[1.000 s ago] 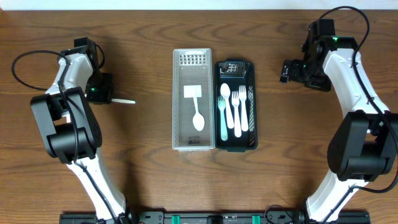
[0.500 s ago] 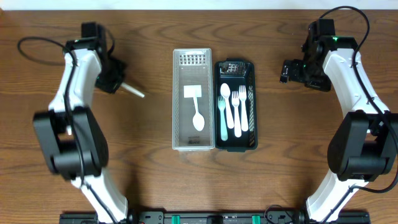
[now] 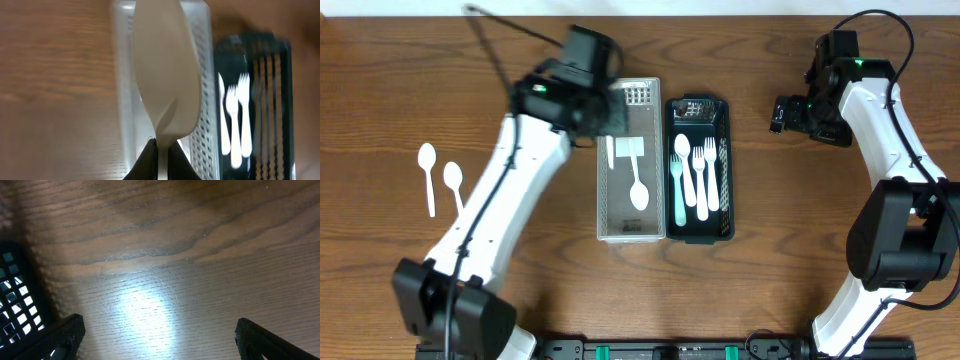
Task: Pack container
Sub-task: 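Place the white spoon in the clear basket and release, then move the left gripper back and grasp a loose white spoon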
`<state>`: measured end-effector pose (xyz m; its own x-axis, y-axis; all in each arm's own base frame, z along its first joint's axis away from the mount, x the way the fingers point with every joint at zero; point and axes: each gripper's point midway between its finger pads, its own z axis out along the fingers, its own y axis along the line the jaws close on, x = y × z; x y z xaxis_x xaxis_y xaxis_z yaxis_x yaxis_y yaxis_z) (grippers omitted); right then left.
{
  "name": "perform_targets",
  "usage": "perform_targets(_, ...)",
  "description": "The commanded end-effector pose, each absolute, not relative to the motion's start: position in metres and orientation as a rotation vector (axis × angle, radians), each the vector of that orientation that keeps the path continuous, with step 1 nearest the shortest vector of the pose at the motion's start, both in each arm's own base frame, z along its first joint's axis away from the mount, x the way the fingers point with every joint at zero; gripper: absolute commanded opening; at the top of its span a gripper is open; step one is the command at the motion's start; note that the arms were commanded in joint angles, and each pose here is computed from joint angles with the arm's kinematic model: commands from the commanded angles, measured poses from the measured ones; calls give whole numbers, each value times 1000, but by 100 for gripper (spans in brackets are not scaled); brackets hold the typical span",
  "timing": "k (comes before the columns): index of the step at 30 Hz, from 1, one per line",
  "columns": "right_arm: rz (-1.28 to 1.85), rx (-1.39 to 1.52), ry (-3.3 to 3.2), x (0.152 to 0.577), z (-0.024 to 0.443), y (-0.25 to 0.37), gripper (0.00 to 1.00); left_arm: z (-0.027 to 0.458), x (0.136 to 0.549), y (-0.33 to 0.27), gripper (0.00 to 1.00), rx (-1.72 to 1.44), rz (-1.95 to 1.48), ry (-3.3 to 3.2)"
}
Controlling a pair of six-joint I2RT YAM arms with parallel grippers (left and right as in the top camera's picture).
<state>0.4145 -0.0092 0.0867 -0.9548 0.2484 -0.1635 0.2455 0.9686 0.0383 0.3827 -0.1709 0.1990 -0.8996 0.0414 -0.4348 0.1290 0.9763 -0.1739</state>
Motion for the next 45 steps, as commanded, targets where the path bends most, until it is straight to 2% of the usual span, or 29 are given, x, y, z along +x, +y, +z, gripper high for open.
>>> perform_targets(1, 4, 349, 2962, 413, 83, -13, 99, 177, 380, -185, 6, 333, -188, 2709)
perform_targets(10, -15, 346, 2980, 409, 82, -15, 99, 103, 378, -192, 8, 353, -112, 2901)
perform_targets(12, -16, 341, 2982, 408, 82, -15, 99, 100, 376, -191, 24, 355, -106, 2913)
perform_targets(13, -17, 341, 2984, 408, 82, -15, 99, 102, 376, -191, 38, 354, -107, 2909)
perform_targets(18, -35, 332, 2989, 407, 82, -17, 99, 144, 374, -176, 79, 329, -98, 2827)
perform_targets(23, -57, 333, 2987, 407, 82, -19, 99, 203, 364, -115, 99, 172, 91, 2721)
perform_targets(26, -58, 333, 2988, 406, 82, -19, 99, 225, 352, -67, 98, 7, 165, 2708)
perform_targets(30, -58, 333, 2987, 407, 82, -19, 99, 227, 343, 2, 98, -318, 210, 2719)
perform_targets(38, -58, 333, 2990, 406, 82, -19, 99, 164, 328, 93, 98, -735, 235, 2742)
perform_targets(45, -59, 335, 2999, 404, 82, -19, 99, 102, 319, 114, 98, -829, 154, 2731)
